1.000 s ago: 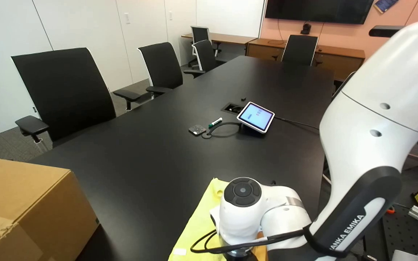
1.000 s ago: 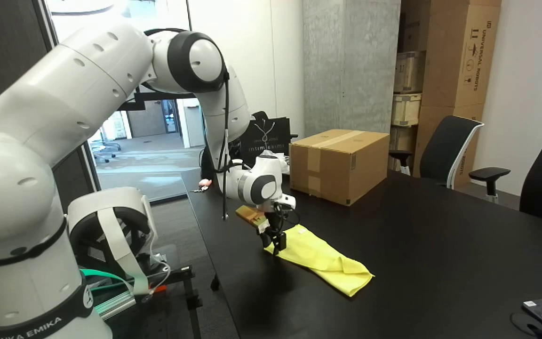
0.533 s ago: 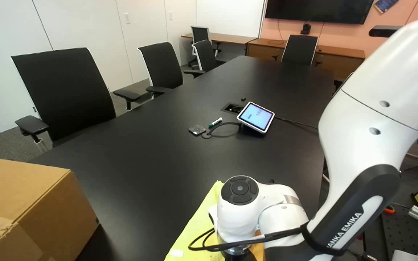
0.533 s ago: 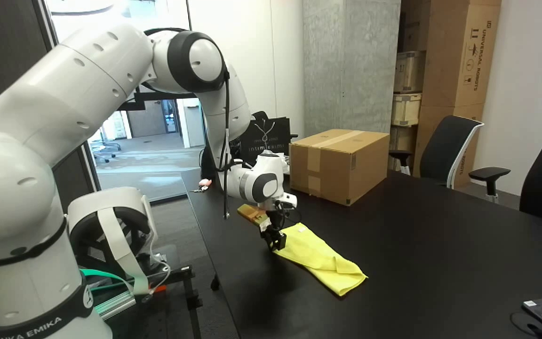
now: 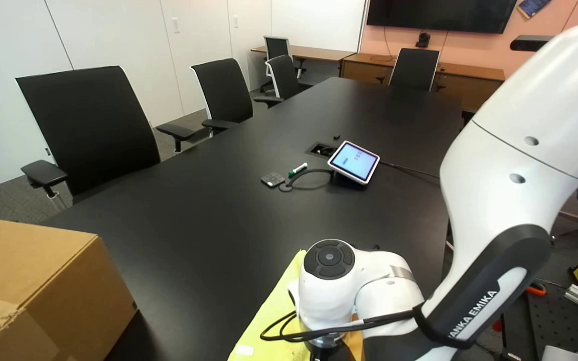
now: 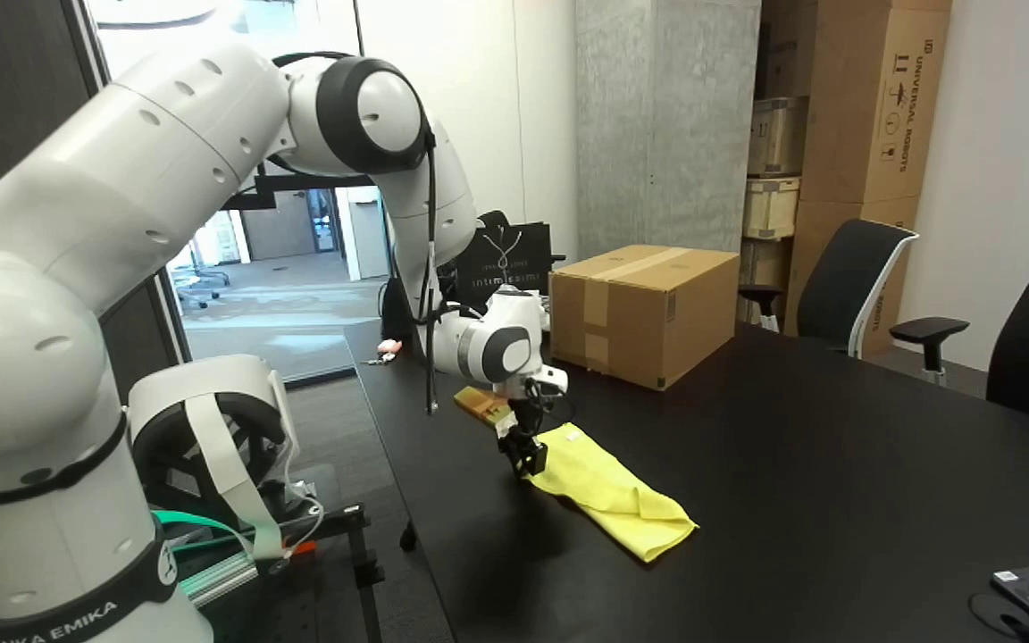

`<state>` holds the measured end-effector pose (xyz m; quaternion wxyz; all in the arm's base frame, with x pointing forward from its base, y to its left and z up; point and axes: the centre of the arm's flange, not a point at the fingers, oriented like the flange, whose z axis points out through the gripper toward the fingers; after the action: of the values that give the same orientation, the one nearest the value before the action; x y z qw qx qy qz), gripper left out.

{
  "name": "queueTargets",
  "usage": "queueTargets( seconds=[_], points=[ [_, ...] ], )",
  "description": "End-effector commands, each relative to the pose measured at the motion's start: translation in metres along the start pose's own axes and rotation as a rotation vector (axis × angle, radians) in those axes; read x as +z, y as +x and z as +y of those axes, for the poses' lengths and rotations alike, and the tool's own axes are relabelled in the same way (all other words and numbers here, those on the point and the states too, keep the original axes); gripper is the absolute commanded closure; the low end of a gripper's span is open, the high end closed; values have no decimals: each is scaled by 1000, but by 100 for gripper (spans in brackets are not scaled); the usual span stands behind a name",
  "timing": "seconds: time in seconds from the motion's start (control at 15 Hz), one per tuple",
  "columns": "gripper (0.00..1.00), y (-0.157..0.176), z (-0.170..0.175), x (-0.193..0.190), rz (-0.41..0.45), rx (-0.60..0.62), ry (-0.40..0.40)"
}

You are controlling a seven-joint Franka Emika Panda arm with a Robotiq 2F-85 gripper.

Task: Fold the towel once on the table

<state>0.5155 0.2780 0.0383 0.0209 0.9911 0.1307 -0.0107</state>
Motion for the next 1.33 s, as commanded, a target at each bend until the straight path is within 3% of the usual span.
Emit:
queueTargets(
  seconds=[0.0, 0.6, 1.27],
  points=[
    [92, 10, -3, -25, 25, 32, -32],
    [92, 52, -14, -63, 114, 49, -78],
    [92, 129, -16, -46, 215, 45, -88]
  ],
)
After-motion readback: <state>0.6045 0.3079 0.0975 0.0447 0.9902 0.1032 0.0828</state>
